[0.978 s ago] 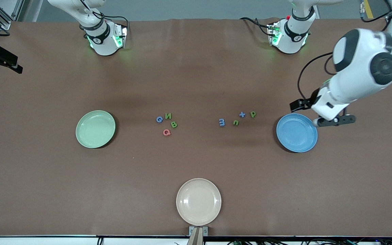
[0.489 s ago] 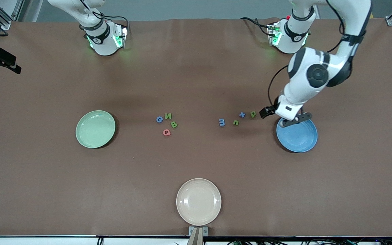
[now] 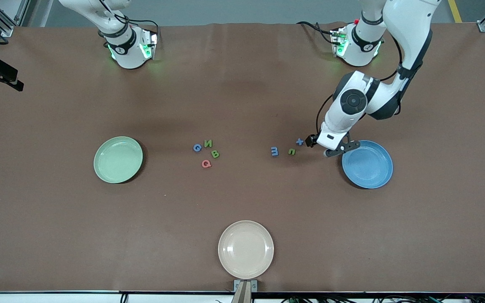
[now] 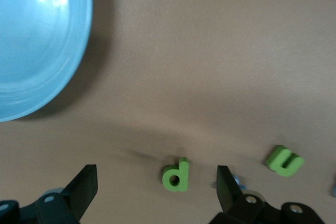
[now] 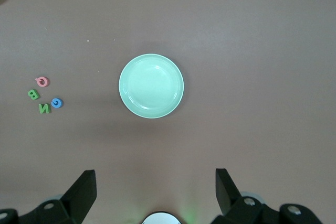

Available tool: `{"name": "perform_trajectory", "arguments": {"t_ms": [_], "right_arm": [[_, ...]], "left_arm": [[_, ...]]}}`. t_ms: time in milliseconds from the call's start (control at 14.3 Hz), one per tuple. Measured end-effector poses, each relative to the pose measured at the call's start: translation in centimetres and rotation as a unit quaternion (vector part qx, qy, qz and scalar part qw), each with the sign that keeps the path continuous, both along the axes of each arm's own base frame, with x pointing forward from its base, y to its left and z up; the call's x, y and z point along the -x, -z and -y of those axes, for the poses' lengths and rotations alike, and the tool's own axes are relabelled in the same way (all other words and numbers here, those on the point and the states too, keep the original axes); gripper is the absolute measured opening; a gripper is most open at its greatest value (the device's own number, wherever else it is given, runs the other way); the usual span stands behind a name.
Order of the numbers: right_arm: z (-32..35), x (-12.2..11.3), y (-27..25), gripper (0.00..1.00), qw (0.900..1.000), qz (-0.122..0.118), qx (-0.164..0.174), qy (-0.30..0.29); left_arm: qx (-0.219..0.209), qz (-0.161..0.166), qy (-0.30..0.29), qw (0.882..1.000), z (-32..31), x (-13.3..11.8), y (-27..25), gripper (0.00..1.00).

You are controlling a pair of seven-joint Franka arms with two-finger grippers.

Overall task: Sort upper and lower case letters into plates
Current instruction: 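Grasp the d with the left gripper while the right gripper reaches the q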

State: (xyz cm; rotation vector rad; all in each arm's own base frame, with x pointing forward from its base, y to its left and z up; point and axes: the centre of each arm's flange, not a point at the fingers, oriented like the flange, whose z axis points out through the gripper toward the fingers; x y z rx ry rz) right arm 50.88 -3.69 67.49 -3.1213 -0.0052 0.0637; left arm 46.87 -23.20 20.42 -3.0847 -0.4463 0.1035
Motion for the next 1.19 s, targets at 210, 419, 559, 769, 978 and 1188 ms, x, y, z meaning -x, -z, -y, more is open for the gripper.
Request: {"name": "perform_trajectory", "arguments": {"t_ms": [210, 419, 559, 769, 978, 1188], "right_arm": [[0.1, -0.2, 0.3, 1.00, 1.000, -0.003, 0.000, 0.001], [0.3, -2.3, 3.7, 1.00, 1.000, -0.028, 0.000, 0.002], [0.8, -4.9, 7.5, 1.00, 0.999, -0.041, 0.003, 0.001], [1.1, -8.0, 12.7, 1.00, 0.998, -0.061, 0.007, 0.002], [-0.8, -8.7, 14.5, 1.00, 0.996, -0.075, -0.013, 0.036], [-6.0, -9.6, 16.3, 1.00, 0.993, -0.073, -0.017, 0.093]], "left_arm": [[-0.001, -0.011, 0.001, 1.000, 0.0, 0.3, 1.4, 1.00], [-0.001, -0.017, 0.003, 1.000, 0.3, 0.6, 2.0, 1.00], [-0.001, -0.021, 0.008, 1.000, 0.7, 1.0, 2.3, 0.99], [-0.001, -0.024, 0.012, 1.000, 1.0, 1.3, 2.7, 0.91], [-0.001, -0.026, 0.012, 1.000, 1.0, 1.3, 2.9, 0.76], [-0.002, -0.029, 0.012, 1.000, 1.1, 1.4, 3.1, 0.64]]}}
